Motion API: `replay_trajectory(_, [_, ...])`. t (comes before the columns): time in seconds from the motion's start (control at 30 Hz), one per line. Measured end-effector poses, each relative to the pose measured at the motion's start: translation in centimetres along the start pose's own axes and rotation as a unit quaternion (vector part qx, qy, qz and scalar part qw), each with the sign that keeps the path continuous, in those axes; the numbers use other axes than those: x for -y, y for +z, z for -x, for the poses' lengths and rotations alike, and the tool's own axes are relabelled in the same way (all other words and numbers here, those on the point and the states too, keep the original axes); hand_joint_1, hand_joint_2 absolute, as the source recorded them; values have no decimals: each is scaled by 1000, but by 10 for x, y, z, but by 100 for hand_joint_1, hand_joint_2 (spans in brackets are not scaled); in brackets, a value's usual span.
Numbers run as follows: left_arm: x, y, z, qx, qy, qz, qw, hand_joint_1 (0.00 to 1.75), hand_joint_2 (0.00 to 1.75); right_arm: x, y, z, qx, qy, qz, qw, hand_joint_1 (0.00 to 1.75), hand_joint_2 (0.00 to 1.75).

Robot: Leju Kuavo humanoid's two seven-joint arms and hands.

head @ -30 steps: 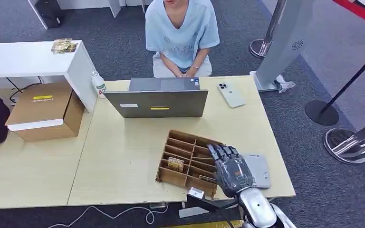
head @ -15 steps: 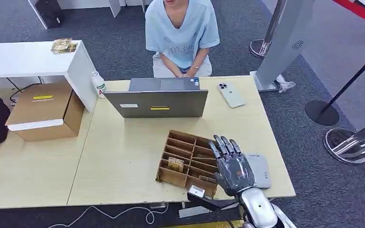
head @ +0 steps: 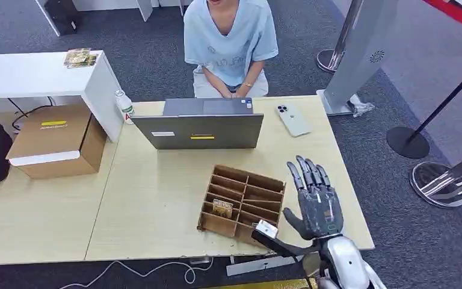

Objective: Pass the card to the sensor for recognition and then transmit it.

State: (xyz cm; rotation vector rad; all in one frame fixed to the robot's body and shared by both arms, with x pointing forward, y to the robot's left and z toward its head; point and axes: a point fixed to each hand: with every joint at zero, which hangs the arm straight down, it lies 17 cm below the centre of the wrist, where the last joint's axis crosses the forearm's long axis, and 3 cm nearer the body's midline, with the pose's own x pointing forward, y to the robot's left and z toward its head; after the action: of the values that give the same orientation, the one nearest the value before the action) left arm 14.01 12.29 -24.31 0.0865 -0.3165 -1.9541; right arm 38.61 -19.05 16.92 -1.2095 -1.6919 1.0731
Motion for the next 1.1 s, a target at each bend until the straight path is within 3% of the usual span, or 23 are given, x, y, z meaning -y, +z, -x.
replay_trajectory(0.2, [-1, 0, 0, -1, 0, -3, 1000, 0, 0, 48, -2, 15, -14, -58, 87, 994, 0, 175])
replay_trajectory(0.37, [-2, -1, 1, -5, 1, -8, 1000, 0, 0, 58, 3, 27, -29, -100, 100, 990, 0, 175])
replay_trajectory(0.47, [-2, -1, 1, -6, 2, -9, 1000, 0, 0, 47, 10, 29, -34, -147, 59, 987, 0, 175])
replay_trajectory(0.57, [2, -1, 2, -6, 2, -7, 1000, 0, 0, 32, 22, 25, -24, -211, 5, 977, 14, 175])
replay_trajectory(0.67, [3, -1, 2, -6, 3, -9, 1000, 0, 0, 29, 39, 21, -5, -262, -33, 964, 17, 175])
replay_trajectory(0.8, [3, -1, 1, -4, 3, -11, 1000, 0, 0, 22, 60, 15, 19, -295, -81, 952, 14, 175])
replay_trajectory(0.9, [3, -2, 0, 0, 4, -13, 1000, 0, 0, 19, 69, 15, 33, -308, -105, 945, 23, 175])
replay_trajectory(0.93, [3, -2, 0, 0, 4, -13, 1000, 0, 0, 18, 72, 16, 36, -307, -112, 944, 38, 175])
replay_trajectory(0.97, [4, -2, 0, 0, 4, -13, 1000, 0, 0, 16, 74, 17, 38, -306, -118, 944, 101, 175])
replay_trajectory(1.03, [4, -2, 0, 0, 4, -14, 1000, 0, 0, 13, 78, 18, 42, -303, -131, 943, 131, 175])
replay_trajectory(1.1, [4, -2, 0, 0, 4, -14, 1000, 0, 0, 9, 82, 16, 48, -302, -142, 941, 129, 175])
